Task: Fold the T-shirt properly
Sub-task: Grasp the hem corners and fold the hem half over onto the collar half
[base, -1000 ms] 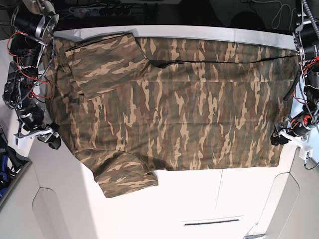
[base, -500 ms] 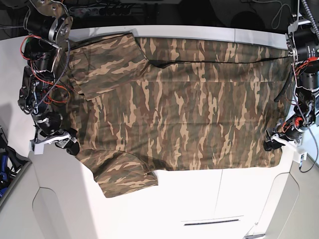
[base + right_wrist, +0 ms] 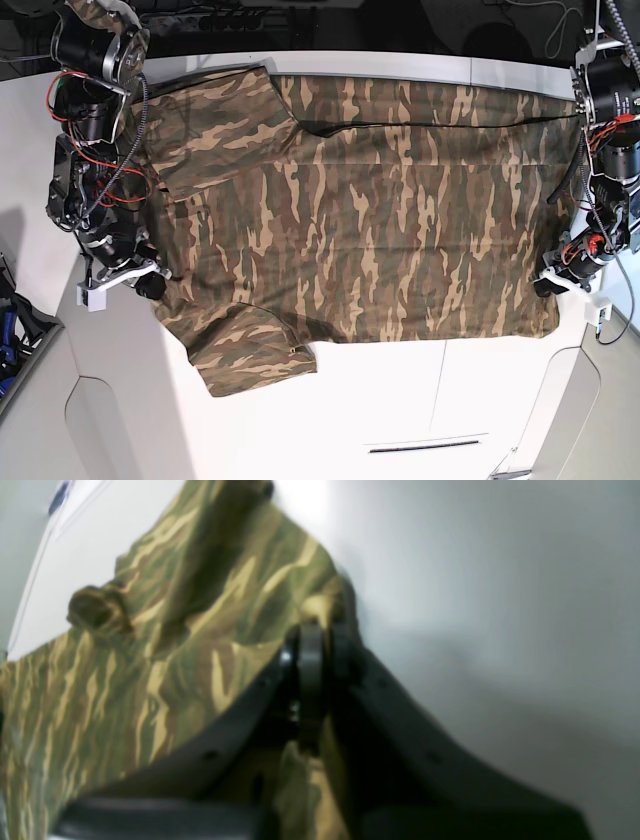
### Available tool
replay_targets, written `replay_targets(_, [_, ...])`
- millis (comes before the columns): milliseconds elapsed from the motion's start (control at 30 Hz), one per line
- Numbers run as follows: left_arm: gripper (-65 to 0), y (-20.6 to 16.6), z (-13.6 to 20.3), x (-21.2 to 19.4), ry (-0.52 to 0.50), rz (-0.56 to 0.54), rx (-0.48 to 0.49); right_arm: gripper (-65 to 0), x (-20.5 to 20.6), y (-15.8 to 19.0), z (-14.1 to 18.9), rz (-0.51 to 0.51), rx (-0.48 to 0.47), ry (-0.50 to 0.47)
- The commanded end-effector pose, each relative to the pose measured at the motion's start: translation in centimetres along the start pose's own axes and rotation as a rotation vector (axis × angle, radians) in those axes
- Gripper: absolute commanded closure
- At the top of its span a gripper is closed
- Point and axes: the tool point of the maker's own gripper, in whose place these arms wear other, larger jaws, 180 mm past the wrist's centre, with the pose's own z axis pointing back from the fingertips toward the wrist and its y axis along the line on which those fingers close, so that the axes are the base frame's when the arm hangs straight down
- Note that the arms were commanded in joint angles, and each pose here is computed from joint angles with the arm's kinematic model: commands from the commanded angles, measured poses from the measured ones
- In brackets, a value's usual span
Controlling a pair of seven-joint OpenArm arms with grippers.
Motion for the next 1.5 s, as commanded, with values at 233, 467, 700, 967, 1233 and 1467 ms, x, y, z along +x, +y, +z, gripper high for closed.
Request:
replay_targets(233, [0.0, -1.5, 0.5, 1.5, -0.015, -0.066, -0.097, 0.0, 0.9, 1.5, -0.1, 0.077, 0.034, 0.044])
replay_targets(467, [0.0, -1.4, 2.1, 3.8, -0.044, -0.068, -0.130, 0.0, 3.8, 3.7, 1.5, 0.112, 0.096, 0.048])
replay_targets(700, [0.0, -2.1, 3.9, 4.9, 0.005, -0.074, -0.179, 0.0, 6.0, 3.7, 3.5, 0.118, 0.139, 0.046])
replay_targets(967, [0.0, 0.1, 6.9, 4.1, 0.013, -0.086, -0.171, 0.0, 4.6, 2.4, 6.4, 0.115, 0.157, 0.075])
replay_targets(1233, [0.0, -2.1, 8.5, 2.1, 0.077, -0.161, -0.237, 0.0, 3.5, 2.9, 9.9, 0.184, 0.168, 0.067])
replay_targets(1467, [0.0, -3.8, 10.1, 1.8, 0.063, -0.260, -0.261, 0.0, 2.2, 3.4, 12.7, 0.233, 0.163, 0.070])
